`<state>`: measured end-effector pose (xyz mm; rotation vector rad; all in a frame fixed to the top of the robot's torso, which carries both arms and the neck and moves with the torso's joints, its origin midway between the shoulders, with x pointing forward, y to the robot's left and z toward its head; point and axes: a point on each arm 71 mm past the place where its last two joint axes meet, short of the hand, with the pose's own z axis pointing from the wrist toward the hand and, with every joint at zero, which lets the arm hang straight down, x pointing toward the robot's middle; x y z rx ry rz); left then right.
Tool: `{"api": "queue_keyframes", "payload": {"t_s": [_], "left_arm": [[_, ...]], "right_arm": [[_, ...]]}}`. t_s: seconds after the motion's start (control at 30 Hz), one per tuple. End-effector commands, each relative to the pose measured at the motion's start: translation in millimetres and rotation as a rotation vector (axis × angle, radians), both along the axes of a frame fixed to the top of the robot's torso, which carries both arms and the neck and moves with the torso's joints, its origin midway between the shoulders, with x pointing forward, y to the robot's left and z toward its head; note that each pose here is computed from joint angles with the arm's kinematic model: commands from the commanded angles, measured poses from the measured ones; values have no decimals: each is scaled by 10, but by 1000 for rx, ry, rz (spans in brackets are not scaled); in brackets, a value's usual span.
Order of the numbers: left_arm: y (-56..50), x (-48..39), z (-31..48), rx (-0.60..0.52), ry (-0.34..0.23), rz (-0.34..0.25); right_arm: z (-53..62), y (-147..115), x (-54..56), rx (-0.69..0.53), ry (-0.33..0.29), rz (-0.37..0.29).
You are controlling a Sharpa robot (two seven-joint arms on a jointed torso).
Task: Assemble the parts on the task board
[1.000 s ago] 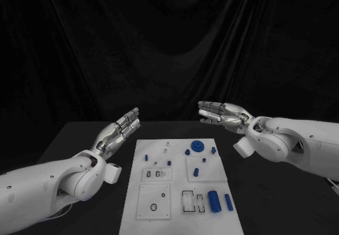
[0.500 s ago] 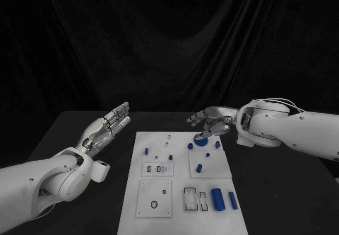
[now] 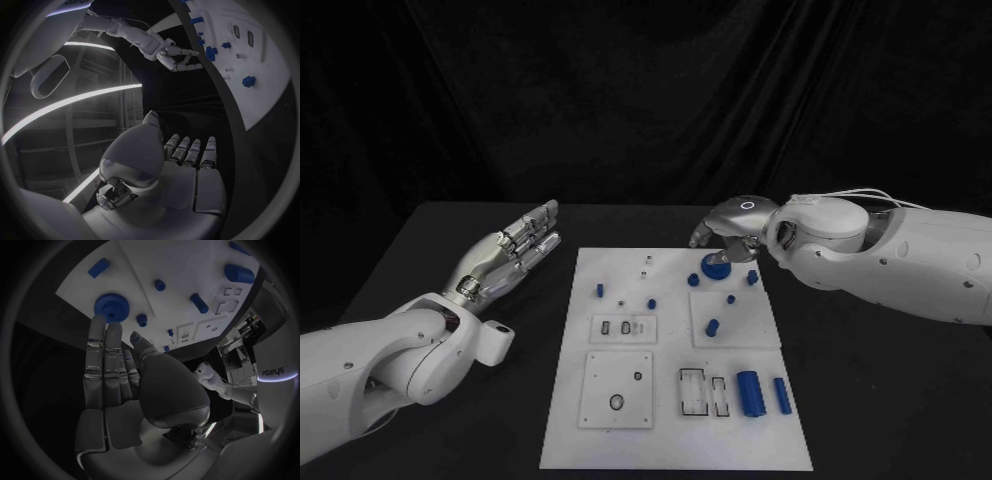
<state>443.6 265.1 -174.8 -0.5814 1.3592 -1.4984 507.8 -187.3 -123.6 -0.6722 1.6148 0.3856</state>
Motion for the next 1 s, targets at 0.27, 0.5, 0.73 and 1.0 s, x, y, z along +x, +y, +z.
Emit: {"api": "queue_keyframes", "payload": {"t_s": [0.27, 0.5, 0.73, 1.0], "left_arm": [[1, -5, 50, -14, -54, -42], [3, 4, 43, -14, -48, -47], [-18, 28, 32, -14, -45, -55], [-74, 36, 22, -18, -36, -75]], "right_arm": [[-28, 43, -23, -6, -140, 55], [-147, 44, -65, 1, -121, 77], [-247, 38, -110, -11, -86, 84], [-336, 39, -123, -13, -66, 98]]}}
